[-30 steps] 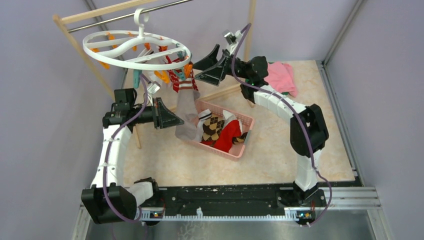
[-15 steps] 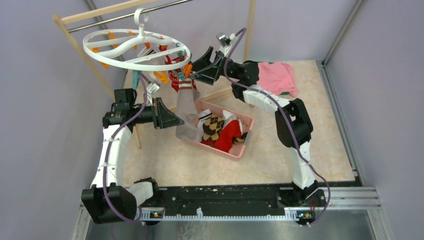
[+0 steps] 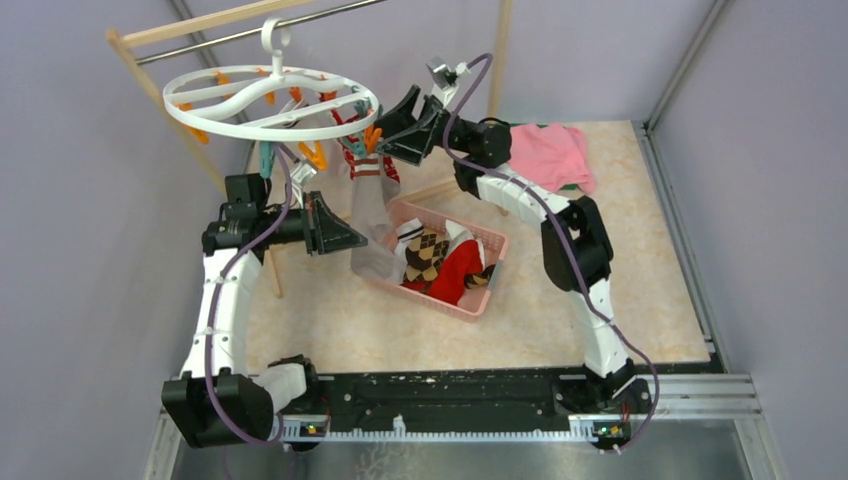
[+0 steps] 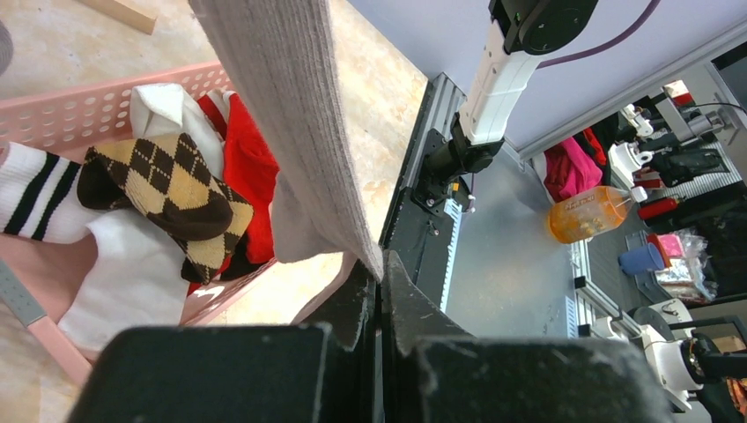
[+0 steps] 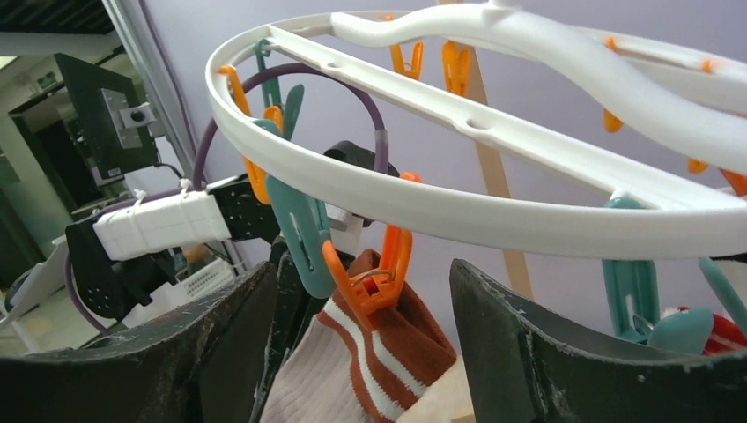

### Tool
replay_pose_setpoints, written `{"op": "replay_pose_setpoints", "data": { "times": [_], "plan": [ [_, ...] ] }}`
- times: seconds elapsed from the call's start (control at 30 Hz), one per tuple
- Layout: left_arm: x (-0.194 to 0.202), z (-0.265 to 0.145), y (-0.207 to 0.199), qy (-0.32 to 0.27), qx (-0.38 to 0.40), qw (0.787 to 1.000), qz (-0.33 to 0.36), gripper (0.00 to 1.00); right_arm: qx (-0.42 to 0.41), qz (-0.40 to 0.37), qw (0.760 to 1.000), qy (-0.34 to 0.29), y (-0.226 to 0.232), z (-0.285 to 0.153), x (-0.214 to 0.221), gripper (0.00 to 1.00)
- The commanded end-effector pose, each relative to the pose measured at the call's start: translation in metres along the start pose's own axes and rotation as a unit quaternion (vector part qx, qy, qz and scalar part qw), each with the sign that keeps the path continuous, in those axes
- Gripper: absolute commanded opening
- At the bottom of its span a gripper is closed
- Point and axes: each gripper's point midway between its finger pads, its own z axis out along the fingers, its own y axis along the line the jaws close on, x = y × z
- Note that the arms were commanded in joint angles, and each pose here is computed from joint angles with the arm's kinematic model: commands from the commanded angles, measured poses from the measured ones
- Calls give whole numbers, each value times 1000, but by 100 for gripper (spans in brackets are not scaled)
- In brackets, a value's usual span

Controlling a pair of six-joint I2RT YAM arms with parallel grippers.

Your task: Remove the socks clipped to the hanger

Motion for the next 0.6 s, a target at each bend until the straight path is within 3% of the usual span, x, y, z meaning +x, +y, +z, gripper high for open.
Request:
{"op": "replay_pose_setpoints", "data": {
  "times": [0.0,0.37,0.57],
  "plan": [
    [-13,-2,-17,-9,21,999,32,0,-23,-14,1000,-4,12,10,-6,73],
    [-14,-3,-20,-10,26,999,37,0,-41,-8,999,-20,12,21,-8,73],
    [-14,-3,-19,-9,22,999,38,0,-53,-4,998,-29,17,19,-10,63]
  ]
}}
